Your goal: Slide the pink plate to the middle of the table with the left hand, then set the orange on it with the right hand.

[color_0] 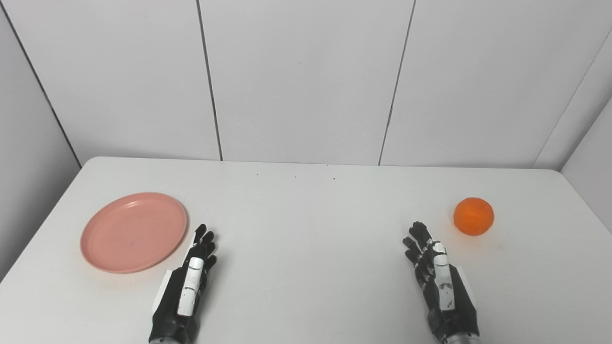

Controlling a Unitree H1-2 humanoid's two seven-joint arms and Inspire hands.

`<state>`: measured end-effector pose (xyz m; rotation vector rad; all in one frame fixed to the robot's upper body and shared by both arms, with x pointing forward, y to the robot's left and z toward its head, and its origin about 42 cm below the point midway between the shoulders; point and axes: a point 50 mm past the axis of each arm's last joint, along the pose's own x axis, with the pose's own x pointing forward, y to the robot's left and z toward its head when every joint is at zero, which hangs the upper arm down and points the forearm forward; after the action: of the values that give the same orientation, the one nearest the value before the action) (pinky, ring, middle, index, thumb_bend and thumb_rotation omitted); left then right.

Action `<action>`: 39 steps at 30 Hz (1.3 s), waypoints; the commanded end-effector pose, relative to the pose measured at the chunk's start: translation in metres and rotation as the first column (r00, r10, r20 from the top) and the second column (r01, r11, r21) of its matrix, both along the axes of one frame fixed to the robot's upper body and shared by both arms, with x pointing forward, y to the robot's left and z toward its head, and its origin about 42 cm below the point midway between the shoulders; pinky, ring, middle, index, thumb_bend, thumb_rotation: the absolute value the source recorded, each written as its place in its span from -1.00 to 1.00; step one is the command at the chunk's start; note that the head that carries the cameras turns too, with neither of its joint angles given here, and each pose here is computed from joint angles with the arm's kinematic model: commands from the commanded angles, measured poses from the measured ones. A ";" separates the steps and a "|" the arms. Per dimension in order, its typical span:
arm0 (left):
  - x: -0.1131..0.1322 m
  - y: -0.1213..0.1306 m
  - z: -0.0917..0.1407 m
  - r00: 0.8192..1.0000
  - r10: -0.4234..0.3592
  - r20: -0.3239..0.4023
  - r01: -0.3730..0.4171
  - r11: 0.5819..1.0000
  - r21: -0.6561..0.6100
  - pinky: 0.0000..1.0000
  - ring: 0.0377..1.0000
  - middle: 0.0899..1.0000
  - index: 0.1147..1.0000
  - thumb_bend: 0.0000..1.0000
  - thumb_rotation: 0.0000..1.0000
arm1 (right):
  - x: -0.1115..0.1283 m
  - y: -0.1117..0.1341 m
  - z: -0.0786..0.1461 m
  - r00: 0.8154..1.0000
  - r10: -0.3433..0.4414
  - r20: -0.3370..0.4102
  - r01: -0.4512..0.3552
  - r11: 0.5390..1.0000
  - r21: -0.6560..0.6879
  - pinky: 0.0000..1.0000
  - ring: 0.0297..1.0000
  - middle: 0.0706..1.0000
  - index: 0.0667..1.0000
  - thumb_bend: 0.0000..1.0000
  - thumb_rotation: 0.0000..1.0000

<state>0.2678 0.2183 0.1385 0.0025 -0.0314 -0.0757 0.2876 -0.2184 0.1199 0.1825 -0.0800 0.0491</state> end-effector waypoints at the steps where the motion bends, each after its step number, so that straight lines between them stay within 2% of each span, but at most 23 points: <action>1: 0.003 -0.003 0.014 0.998 -0.005 0.064 0.006 1.000 -0.017 1.00 1.00 1.00 1.00 0.42 1.00 | -0.003 -0.001 -0.002 1.000 0.015 -0.024 -0.015 1.000 0.008 0.98 0.89 0.92 0.91 0.35 1.00; 19: 0.006 -0.004 0.012 0.997 0.007 0.080 -0.004 0.999 -0.038 1.00 1.00 1.00 1.00 0.34 1.00 | 0.002 -0.002 -0.007 0.999 0.015 -0.035 -0.015 1.000 0.023 0.95 0.88 0.91 0.89 0.39 0.99; 29: 0.005 -0.005 0.010 0.997 0.001 0.080 0.002 0.999 -0.034 1.00 1.00 1.00 1.00 0.38 1.00 | 0.001 -0.004 -0.005 0.999 0.024 -0.032 -0.023 0.999 0.025 0.94 0.88 0.91 0.89 0.38 1.00; 39: 0.009 -0.028 -0.003 0.997 0.011 0.075 -0.008 0.999 -0.031 1.00 1.00 0.97 1.00 0.42 1.00 | 0.003 -0.030 -0.012 0.998 0.039 -0.047 -0.038 0.999 0.025 0.99 0.90 0.94 0.94 0.39 1.00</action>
<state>0.2710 0.2004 0.1287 -0.0224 -0.0602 -0.0540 0.2946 -0.2381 0.1169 0.2054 -0.0723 0.0946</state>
